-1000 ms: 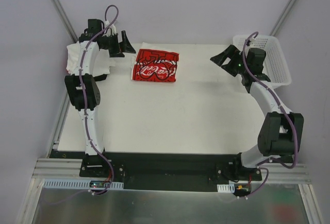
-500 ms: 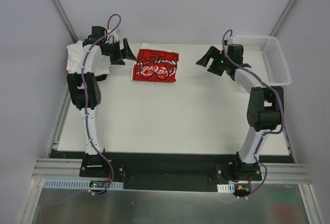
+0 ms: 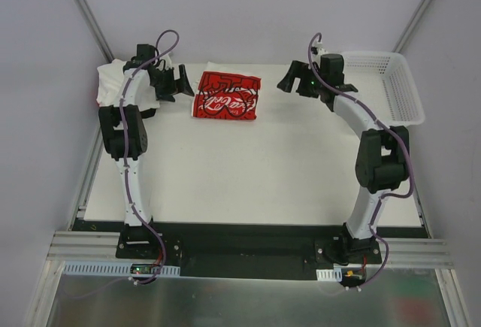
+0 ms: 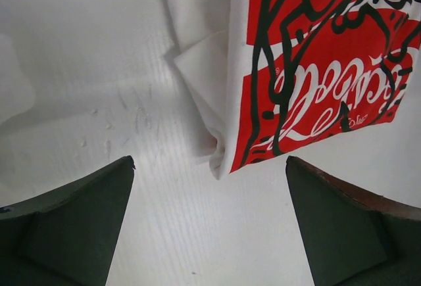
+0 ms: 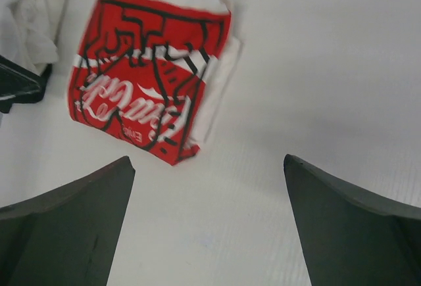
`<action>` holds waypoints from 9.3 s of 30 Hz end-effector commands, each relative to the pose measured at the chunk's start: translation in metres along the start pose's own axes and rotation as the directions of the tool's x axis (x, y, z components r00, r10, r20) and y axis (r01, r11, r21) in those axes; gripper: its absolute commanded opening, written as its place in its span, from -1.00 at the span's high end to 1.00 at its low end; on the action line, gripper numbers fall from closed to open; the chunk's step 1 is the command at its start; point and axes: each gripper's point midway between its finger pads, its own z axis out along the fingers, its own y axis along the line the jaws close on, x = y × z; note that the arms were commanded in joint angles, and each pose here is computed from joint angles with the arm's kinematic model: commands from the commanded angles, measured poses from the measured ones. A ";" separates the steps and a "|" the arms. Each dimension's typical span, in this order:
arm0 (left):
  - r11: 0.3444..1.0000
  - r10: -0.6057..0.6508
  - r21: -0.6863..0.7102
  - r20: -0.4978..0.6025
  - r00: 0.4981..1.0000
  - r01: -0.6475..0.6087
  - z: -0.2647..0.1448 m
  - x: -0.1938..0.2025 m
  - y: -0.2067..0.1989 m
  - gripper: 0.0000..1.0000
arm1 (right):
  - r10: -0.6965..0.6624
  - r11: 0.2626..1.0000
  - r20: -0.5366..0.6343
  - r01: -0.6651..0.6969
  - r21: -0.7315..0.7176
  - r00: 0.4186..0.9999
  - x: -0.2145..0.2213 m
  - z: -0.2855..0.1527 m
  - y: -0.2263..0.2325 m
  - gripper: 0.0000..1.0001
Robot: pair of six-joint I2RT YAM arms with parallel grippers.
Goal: Fold and stack the t-shirts
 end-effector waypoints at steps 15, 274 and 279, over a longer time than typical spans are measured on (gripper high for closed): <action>0.702 0.144 -0.658 0.505 0.851 0.272 -0.176 -0.050 0.047 -0.96 | -0.129 0.991 -0.099 0.123 -0.058 0.987 -0.034 -0.029 0.103 -0.93; 0.830 0.122 0.480 0.341 0.932 -0.284 -0.089 0.022 -0.263 -0.76 | 0.335 0.752 0.046 -0.238 -0.615 0.941 -0.111 -0.169 0.044 -0.93; 0.826 0.109 0.509 0.276 0.955 -0.241 -0.080 0.040 -0.255 -0.77 | 0.363 0.758 0.067 -0.253 -0.601 0.929 -0.109 -0.173 0.043 -0.93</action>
